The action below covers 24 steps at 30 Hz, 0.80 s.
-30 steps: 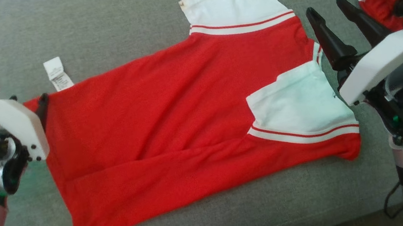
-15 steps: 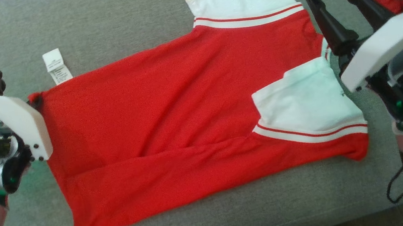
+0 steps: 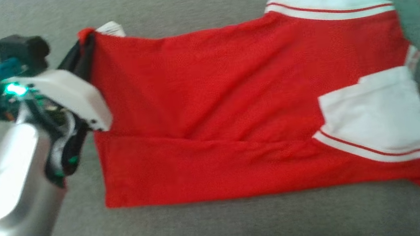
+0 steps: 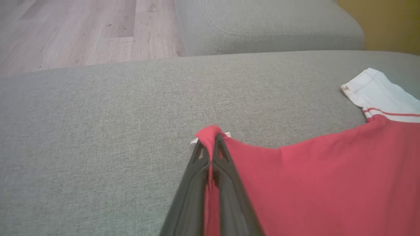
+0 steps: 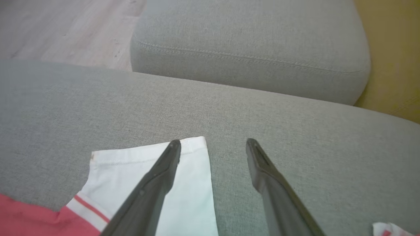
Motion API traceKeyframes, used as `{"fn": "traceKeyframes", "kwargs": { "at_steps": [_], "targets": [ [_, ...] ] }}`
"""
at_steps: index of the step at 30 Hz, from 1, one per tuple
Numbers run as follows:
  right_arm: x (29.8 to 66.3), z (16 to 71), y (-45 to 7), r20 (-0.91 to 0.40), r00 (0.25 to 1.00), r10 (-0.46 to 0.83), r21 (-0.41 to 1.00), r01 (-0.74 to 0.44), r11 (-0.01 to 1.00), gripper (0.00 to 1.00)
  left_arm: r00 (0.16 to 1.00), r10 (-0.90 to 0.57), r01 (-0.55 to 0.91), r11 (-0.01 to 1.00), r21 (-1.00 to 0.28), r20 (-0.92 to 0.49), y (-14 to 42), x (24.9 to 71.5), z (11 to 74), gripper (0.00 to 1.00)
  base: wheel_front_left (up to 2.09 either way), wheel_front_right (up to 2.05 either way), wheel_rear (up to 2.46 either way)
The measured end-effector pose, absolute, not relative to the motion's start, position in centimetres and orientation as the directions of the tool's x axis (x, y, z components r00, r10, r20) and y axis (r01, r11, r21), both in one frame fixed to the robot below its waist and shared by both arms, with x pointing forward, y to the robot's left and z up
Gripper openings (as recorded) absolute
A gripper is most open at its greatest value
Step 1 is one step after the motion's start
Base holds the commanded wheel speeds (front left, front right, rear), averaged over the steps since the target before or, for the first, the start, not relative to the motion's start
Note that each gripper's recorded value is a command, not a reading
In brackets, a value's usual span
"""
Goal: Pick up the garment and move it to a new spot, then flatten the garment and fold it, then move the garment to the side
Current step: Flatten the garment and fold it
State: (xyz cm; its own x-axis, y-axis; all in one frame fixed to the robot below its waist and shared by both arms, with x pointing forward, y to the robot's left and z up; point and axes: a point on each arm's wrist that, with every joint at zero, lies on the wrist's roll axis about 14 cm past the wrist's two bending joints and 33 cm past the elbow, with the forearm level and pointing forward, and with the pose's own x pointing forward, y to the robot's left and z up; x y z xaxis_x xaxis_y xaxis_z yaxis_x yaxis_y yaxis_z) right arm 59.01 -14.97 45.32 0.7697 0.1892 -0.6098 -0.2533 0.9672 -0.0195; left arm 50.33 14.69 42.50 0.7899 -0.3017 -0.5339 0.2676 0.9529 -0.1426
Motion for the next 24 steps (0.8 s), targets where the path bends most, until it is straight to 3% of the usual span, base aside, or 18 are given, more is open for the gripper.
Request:
{"fn": "traceKeyframes", "kwargs": {
  "at_steps": [9,17,18,19,20,24],
  "targets": [
    [61.5,38.9,-13.0,-0.762,0.626,0.168,0.023,-0.233,0.972,1.0,0.804,-0.281,0.232,0.96,-0.158,-0.524,15.1,50.0,41.4,0.0,0.0,0.0,0.0],
    [60.9,36.9,-12.7,-0.829,0.542,0.136,0.005,-0.238,0.971,1.0,0.795,-0.27,0.217,0.963,-0.162,-0.543,15.5,49.7,40.3,0.0,0.0,0.0,0.0],
    [60.8,36.9,-12.8,-0.832,0.538,0.133,-0.001,-0.241,0.971,0.88,0.796,-0.271,0.218,0.962,-0.162,-0.541,15.4,49.7,40.3,0.0,0.0,0.0,0.0],
    [60.7,36.9,-12.8,-0.834,0.536,0.129,-0.008,-0.246,0.969,0.61,0.795,-0.273,0.219,0.962,-0.163,-0.542,15.4,49.8,40.2,0.0,0.0,0.0,0.0],
    [60.6,36.9,-12.9,-0.836,0.534,0.127,-0.012,-0.25,0.968,0.47,0.794,-0.275,0.221,0.961,-0.164,-0.543,15.2,49.8,40.2,0.0,0.0,0.0,0.0],
    [60.5,36.7,-12.7,-0.83,0.539,0.142,-0.003,-0.258,0.966,0.11,0.793,-0.278,0.224,0.96,-0.166,-0.542,15.1,50.0,40.0,0.0,0.0,0.0,0.0]
  ]
}}
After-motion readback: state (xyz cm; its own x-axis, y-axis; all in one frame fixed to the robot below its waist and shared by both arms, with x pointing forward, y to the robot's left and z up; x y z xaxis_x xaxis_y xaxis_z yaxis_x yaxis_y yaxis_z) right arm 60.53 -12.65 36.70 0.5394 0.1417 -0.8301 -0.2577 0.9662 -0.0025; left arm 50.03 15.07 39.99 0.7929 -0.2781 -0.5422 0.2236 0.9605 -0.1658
